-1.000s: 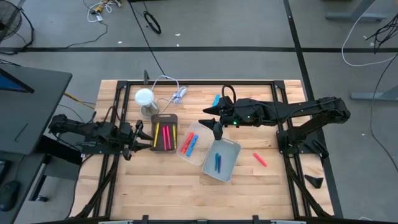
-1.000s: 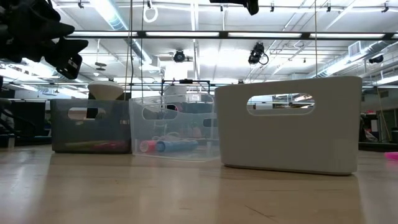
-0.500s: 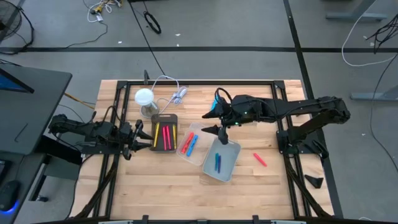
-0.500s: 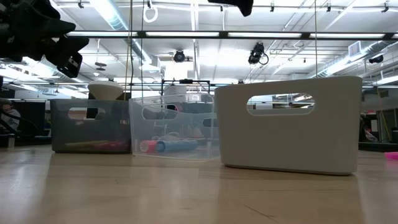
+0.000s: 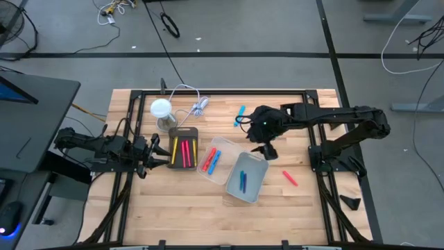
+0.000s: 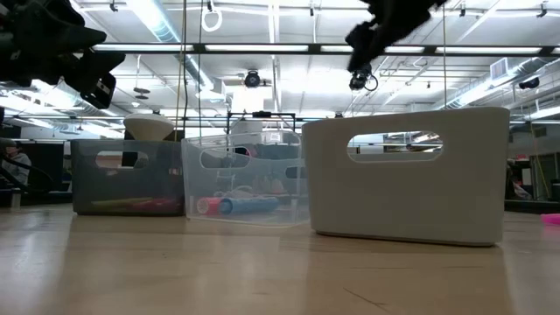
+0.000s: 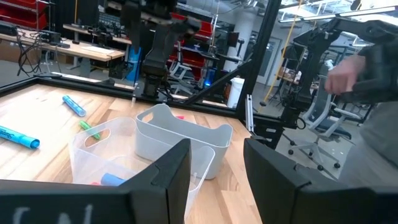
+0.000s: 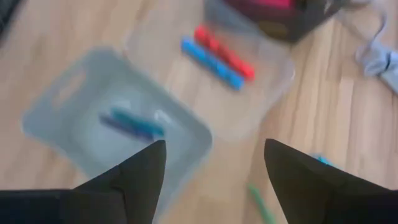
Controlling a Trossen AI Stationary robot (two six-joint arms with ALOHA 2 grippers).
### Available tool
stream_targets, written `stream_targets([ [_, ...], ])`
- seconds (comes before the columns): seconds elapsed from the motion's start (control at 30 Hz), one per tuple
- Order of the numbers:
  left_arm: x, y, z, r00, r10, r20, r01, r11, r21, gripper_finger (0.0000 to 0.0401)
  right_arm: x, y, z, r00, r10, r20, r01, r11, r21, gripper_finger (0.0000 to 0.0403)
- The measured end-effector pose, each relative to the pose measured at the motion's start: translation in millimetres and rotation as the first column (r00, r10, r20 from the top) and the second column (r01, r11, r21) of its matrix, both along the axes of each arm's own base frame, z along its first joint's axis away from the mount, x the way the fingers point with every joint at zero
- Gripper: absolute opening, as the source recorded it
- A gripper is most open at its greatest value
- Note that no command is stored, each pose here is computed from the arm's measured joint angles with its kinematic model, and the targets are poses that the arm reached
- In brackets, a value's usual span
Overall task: Pick & Place Markers
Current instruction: Put the green pen into the gray bin
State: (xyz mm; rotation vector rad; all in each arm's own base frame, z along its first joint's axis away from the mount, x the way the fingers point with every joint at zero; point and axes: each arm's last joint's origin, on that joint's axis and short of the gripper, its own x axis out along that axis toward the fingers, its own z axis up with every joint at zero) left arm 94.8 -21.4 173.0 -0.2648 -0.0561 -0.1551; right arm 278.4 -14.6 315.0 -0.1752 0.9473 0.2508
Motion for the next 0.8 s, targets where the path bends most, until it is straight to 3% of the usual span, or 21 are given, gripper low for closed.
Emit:
stream_targets([
  [0.37, 0.0, 0.0, 0.0, 1.0, 0.0, 0.0, 0.0, 1.0, 0.0, 0.0154, -22.3, -19.0, -10.7, 0.967, 0.092, -0.236, -0.137, 0.974, -0.181, 0.0275],
  [0.8, 0.0, 0.0, 0.1, 1.0, 0.0, 0.001, 0.0, 1.0, 0.0, 0.0154, -13.8, -68.0, -27.5, 0.945, -0.041, -0.325, -0.013, 0.987, -0.162, 0.0275],
])
